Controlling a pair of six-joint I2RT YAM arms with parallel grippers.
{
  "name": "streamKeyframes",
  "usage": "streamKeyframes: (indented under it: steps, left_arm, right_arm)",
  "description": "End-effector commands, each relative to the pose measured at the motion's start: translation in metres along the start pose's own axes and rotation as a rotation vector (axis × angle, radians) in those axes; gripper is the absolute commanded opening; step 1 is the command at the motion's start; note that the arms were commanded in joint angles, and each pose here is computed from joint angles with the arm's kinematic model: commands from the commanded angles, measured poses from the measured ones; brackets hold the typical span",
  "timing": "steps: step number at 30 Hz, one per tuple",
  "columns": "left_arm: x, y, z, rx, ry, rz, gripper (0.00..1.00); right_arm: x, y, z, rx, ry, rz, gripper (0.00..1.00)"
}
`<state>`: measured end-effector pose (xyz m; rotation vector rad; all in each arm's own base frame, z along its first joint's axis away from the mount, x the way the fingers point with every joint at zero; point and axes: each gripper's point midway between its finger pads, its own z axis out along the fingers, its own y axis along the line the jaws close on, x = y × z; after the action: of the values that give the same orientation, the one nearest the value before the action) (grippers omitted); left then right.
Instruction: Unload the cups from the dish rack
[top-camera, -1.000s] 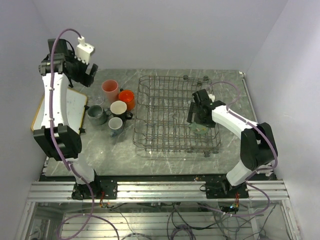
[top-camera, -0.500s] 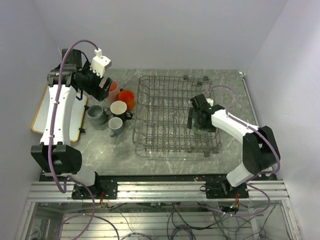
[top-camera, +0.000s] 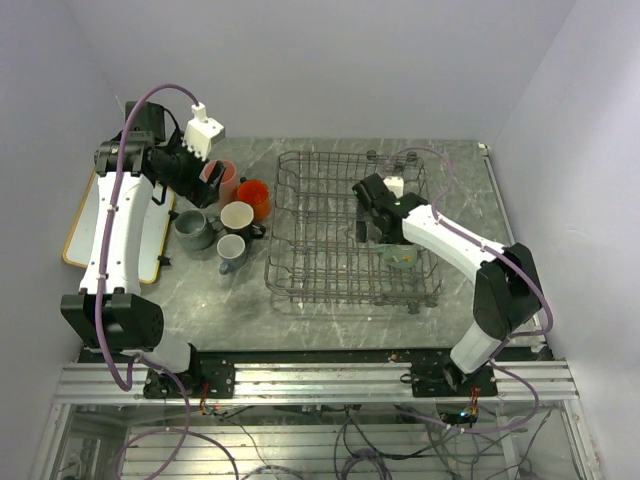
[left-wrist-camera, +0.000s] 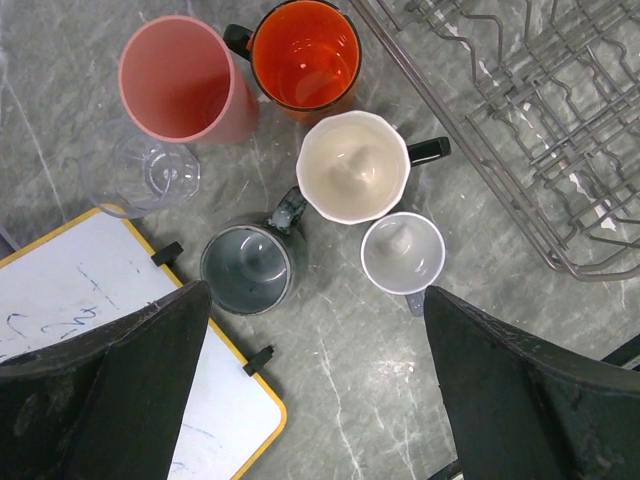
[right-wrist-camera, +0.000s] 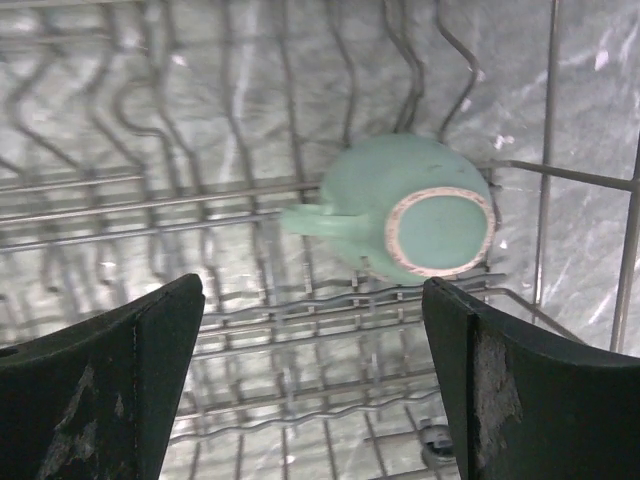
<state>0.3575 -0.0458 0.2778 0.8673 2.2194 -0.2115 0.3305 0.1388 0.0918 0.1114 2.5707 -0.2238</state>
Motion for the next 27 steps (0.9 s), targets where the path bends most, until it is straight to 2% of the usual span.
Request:
streamKeyframes:
  steps: [1, 6, 11, 15, 21, 27]
  left_arm:
    - [-0.004, -0.012, -0.002, 0.054, -0.01, -0.006, 0.98]
    - [0.001, -0.012, -0.001, 0.049, 0.003, -0.004, 0.98]
    - [0.006, -0.013, -0.002, 0.038, 0.012, 0.002, 0.98]
    - [0.006, -0.013, -0.002, 0.04, 0.012, 0.002, 0.98]
    - [0.003, -0.01, 0.0, 0.037, 0.012, -0.011, 0.98]
    - [0.004, -0.009, -0.002, 0.025, 0.01, -0.009, 0.98]
  right_arm:
    - [-0.022, 0.003, -0.023, 0.042, -0.083, 0.062, 0.91]
    - [-0.025, 0.023, -0.001, 0.025, -0.041, -0.033, 0.89]
    - [-0.021, 0.042, 0.017, -0.063, -0.005, -0.23, 0.86]
    - [-0.017, 0.04, 0.021, -0.082, 0.018, -0.345, 0.83]
    - [-0.022, 0.034, 0.029, -0.054, 0.023, -0.378, 0.78]
    - [-0.012, 0.036, 0.044, -0.054, 0.072, -0.396, 0.66]
